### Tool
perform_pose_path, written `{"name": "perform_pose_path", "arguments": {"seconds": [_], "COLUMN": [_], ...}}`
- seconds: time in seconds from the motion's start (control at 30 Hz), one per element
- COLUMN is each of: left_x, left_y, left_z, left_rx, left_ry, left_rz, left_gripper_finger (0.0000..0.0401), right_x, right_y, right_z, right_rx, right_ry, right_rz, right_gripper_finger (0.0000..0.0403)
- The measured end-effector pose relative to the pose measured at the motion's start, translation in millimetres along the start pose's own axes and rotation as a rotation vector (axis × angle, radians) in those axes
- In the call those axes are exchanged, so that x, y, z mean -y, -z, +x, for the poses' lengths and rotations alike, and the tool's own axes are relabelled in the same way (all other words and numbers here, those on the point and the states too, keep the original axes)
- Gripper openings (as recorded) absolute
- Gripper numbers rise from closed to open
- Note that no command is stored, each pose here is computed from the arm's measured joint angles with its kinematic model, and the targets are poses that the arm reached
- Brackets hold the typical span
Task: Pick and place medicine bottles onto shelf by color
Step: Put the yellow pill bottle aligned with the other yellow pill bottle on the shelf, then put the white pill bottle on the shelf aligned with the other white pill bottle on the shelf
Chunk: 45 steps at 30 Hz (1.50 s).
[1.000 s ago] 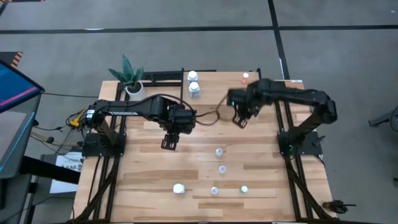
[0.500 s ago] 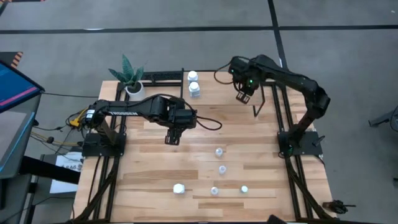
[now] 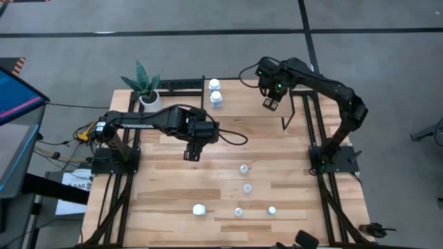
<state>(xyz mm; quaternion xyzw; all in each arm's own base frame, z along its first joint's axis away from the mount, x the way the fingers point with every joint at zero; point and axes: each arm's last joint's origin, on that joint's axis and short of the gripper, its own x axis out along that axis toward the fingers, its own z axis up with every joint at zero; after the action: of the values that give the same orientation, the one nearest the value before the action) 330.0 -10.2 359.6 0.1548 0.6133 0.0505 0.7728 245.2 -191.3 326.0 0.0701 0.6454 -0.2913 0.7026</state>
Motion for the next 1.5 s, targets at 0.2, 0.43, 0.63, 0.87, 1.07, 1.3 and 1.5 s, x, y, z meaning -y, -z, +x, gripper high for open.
{"name": "perform_pose_path", "arguments": {"seconds": [0.2, 0.43, 0.63, 0.87, 1.07, 1.3, 1.5], "left_x": [0, 0, 0, 0, 0, 1, 7], "left_y": [0, 0, 0, 0, 0, 0, -2], "left_z": [0, 0, 0, 0, 0, 0, 0], "left_rx": [0.0, 0.0, -0.001, -0.001, 0.0, 0.005, 0.027], "left_ry": [0.0, 0.0, 0.0, 0.001, 0.001, 0.039, 0.207], "left_rz": [0.002, 0.012, 0.019, 0.019, 0.035, 0.035, -0.053], "left_gripper_finger": [0.0229, 0.0229, 0.0229, 0.0229, 0.0229, 0.0229, 0.0229], "right_x": [0, 0, 0, 5, 12, 8, -13], "right_y": [-3, -3, -4, -4, -6, 3, 10], "right_z": [0, 0, 0, -13, -42, -77, -91], "right_rx": [0.027, 0.026, 0.037, 0.054, 0.116, 0.127, 0.141], "right_ry": [0.004, 0.004, 0.006, 0.045, 0.07, 0.05, -0.015], "right_rz": [0.007, 0.007, 0.016, 0.058, 0.101, 0.192, 0.159], "right_gripper_finger": [0.0144, 0.0191, 0.0213, 0.021, 0.02, 0.0192, 0.0192]}}
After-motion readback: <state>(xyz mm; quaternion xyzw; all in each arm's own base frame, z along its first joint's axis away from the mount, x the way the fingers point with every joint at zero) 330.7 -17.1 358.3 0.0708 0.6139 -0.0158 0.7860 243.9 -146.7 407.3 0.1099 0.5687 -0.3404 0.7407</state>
